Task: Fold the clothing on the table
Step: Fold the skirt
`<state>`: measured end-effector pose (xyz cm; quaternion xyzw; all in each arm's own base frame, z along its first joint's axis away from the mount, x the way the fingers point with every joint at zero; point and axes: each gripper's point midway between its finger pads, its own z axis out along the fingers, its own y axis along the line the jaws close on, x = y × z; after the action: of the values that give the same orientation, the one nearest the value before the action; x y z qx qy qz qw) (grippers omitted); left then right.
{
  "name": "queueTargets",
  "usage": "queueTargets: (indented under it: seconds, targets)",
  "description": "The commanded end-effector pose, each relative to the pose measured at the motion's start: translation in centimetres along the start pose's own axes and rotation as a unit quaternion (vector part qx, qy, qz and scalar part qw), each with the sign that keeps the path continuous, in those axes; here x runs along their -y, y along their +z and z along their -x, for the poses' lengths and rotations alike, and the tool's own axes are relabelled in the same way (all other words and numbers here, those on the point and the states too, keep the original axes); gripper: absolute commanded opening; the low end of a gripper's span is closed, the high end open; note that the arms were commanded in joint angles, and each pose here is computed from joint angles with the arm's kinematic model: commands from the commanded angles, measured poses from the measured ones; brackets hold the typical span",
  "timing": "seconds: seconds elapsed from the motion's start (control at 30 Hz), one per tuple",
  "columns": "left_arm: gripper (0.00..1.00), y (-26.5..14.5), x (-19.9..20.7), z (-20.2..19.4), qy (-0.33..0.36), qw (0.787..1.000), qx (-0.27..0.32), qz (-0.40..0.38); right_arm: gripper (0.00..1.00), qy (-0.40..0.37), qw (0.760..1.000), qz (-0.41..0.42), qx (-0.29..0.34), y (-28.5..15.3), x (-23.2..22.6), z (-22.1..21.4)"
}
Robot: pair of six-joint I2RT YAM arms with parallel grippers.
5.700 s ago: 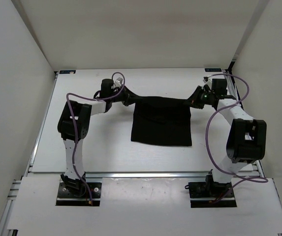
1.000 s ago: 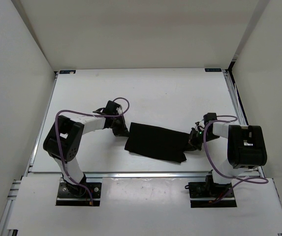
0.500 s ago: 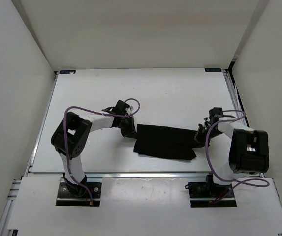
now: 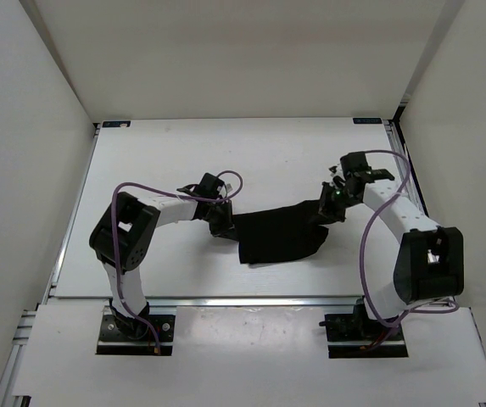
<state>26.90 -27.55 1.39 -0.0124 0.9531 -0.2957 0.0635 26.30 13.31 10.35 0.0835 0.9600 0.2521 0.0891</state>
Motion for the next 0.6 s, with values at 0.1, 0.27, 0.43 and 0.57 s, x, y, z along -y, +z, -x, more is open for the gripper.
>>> queueTargets:
  seconds: [0.1, 0.27, 0.43, 0.57]
  targets:
    - [0.00, 0.5, -1.5, -1.0, -0.003, 1.000, -0.017, 0.025, 0.00, -0.050, 0.995, 0.074, -0.038, 1.0, -6.8, 0.7]
    - [0.00, 0.7, -1.5, -1.3, -0.006, 0.999, -0.019, 0.025, 0.00, -0.093, 0.987, 0.108, -0.073, 1.8, -10.1, 0.5]
    - [0.00, 0.5, -1.4, -1.1, -0.015, 1.000, -0.018, 0.019, 0.00, -0.150, 0.973, 0.122, -0.124, 3.1, -12.4, -0.5]
    - [0.00, 0.5, -1.7, -0.9, -0.027, 0.999, -0.019, 0.016, 0.00, -0.191, 0.961, 0.117, -0.165, 4.1, -13.4, -2.3]
